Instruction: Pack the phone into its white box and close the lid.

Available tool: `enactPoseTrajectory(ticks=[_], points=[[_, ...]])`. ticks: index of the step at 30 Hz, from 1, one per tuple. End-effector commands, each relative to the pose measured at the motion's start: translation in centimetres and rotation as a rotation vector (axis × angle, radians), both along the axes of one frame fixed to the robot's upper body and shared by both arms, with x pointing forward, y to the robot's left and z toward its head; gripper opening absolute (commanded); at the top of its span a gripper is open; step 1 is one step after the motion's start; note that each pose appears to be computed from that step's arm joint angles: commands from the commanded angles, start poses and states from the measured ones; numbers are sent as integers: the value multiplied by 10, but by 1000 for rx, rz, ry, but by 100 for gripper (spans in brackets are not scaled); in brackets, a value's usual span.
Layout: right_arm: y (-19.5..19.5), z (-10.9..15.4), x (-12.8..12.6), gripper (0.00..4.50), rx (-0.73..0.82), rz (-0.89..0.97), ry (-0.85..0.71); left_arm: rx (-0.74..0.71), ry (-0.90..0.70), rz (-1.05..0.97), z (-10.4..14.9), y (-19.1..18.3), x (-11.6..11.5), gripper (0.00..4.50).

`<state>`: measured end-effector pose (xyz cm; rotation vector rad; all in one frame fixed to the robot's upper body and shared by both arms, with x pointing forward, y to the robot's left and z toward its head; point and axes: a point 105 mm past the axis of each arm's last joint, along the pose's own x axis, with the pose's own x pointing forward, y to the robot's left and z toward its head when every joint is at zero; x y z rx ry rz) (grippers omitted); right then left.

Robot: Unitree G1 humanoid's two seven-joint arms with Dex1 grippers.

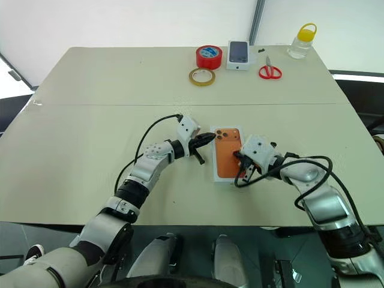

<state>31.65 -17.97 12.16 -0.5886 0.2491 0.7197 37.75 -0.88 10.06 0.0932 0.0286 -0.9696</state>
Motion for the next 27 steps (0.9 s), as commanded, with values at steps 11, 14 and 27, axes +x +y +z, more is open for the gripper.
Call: enactPoseTrajectory(ticks=[11, 14, 27], points=[[8, -15, 28, 3, -95, -36, -27, -110, -45, 59, 34, 36, -1, 0], [7, -24, 27, 3, -111, -28, -1, -105, -41, 93, 32, 56, -4, 0], [-12, 30, 23, 135, 210, 10, 38, -19, -7, 232, 45, 189, -52, 279]])
